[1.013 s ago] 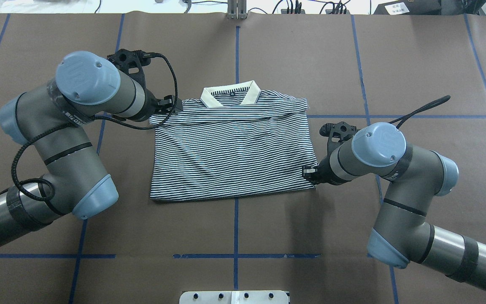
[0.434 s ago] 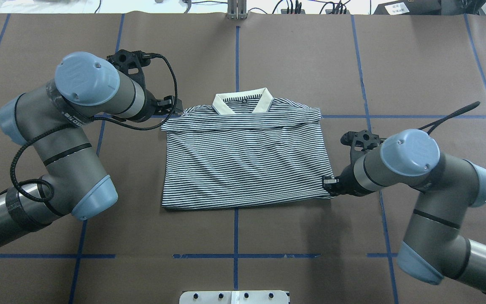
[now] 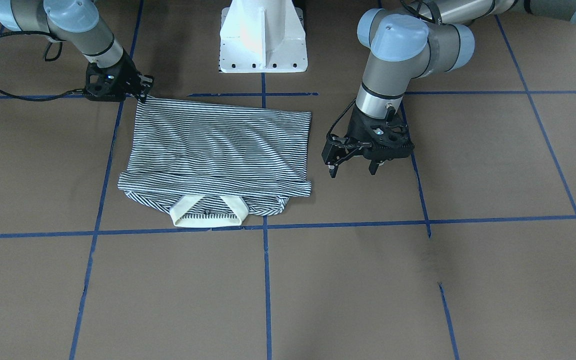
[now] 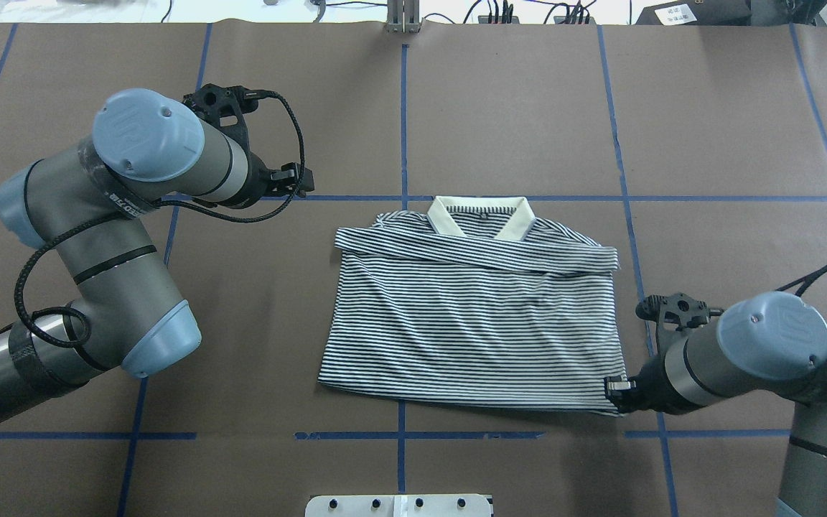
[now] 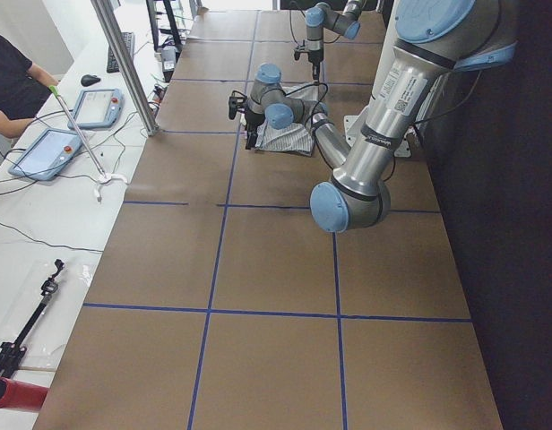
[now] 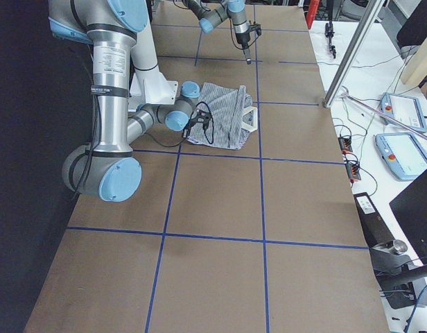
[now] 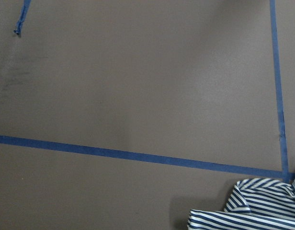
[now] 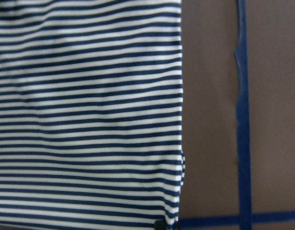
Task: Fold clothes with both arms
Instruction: 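Grasp the shirt edge with the right gripper and drag it away, then lift the shirt edge with the right gripper while the left arm lowers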
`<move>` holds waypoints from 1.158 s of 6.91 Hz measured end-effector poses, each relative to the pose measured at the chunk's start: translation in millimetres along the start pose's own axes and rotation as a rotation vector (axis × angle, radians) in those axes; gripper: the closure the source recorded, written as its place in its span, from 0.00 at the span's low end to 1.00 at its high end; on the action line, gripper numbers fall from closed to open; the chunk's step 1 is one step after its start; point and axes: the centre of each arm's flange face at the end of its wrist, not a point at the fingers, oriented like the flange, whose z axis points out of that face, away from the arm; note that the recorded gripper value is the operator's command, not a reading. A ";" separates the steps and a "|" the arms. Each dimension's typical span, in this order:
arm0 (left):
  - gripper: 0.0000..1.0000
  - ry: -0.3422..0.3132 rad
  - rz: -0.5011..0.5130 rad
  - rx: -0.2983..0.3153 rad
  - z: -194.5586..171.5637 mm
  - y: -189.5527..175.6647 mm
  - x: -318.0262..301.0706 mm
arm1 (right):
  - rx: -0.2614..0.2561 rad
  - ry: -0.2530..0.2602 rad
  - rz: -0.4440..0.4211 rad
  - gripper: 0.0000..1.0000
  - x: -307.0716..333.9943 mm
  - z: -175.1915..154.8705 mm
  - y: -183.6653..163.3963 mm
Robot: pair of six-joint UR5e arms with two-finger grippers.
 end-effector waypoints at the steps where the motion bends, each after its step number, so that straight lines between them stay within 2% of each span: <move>1: 0.00 0.005 -0.003 -0.002 -1.5 2.5 2.0 | -0.059 0.017 0.004 0.01 3.1 5.1 35.3; 2: 0.00 0.010 -0.003 -0.004 -2.7 5.1 3.7 | -0.100 0.019 0.008 0.00 -1.3 7.0 61.0; 4: 0.00 0.021 0.001 -0.013 -6.1 11.2 7.5 | -0.113 -0.007 0.014 0.00 -11.5 -1.6 77.8; 5: 0.00 0.032 -0.009 -0.036 -8.7 26.6 12.7 | -0.084 -0.030 0.027 0.00 -15.1 -11.2 70.0; 6: 0.00 0.038 -0.060 -0.092 -4.3 62.4 22.2 | -0.034 -0.061 0.052 0.00 -18.0 -25.7 49.6; 8: 0.00 0.019 -0.230 -0.225 12.7 155.5 47.6 | 0.069 -0.155 0.090 0.00 -31.2 -65.7 2.2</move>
